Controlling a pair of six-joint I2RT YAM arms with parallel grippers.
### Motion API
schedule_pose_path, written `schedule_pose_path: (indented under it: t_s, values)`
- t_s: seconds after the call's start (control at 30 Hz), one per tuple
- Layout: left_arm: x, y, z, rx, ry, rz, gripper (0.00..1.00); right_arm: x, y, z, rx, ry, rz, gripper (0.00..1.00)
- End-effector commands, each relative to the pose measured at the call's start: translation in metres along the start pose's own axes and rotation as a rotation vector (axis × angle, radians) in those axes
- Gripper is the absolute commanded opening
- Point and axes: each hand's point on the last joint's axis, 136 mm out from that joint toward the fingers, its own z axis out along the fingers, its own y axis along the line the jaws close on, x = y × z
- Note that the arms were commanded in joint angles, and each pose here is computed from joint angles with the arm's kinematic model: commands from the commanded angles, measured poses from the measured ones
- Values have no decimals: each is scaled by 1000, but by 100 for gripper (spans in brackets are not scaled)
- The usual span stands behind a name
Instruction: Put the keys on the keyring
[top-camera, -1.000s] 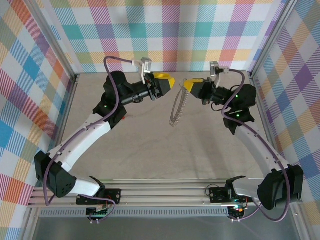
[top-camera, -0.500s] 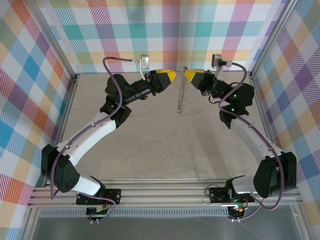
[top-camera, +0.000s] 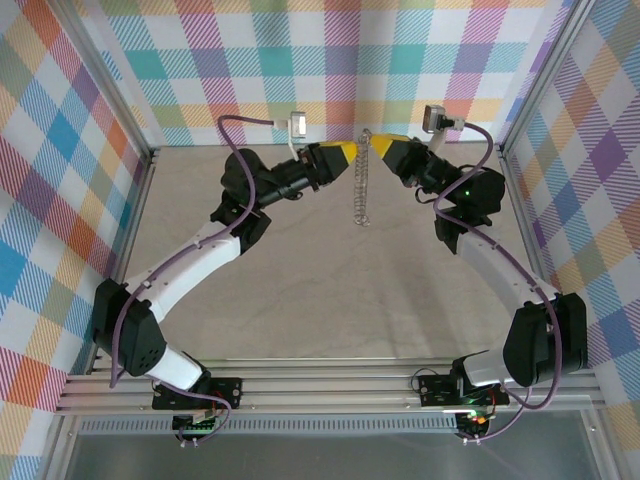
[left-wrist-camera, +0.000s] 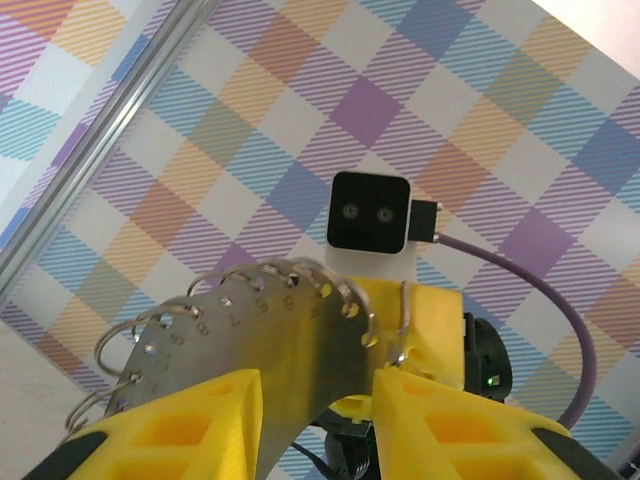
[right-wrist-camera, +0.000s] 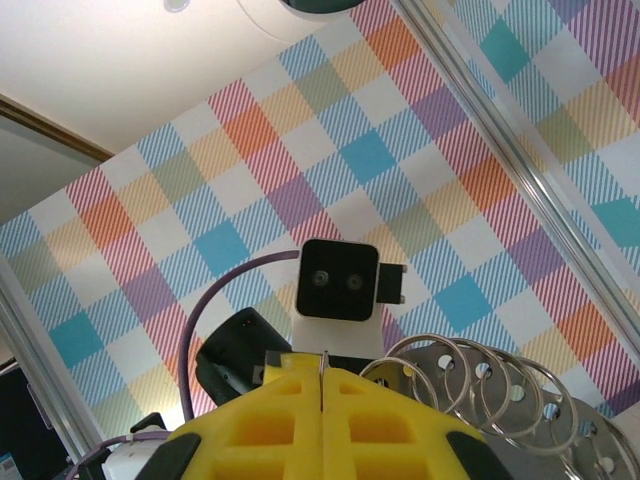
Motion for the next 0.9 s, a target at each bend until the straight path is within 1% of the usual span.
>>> schedule_pose_path:
  t_s: [0.0, 0.27, 0.87]
  values:
    - [-14, -32, 6, 92, -33, 41, 34, -15, 24, 2, -59, -47, -64, 0]
    - [-17, -35, 6, 91, -45, 49, 36, -11, 21, -1, -50, -44, -59, 0]
    - [-20, -39, 10, 89, -44, 71, 53, -5, 15, -2, -41, -31, -39, 0]
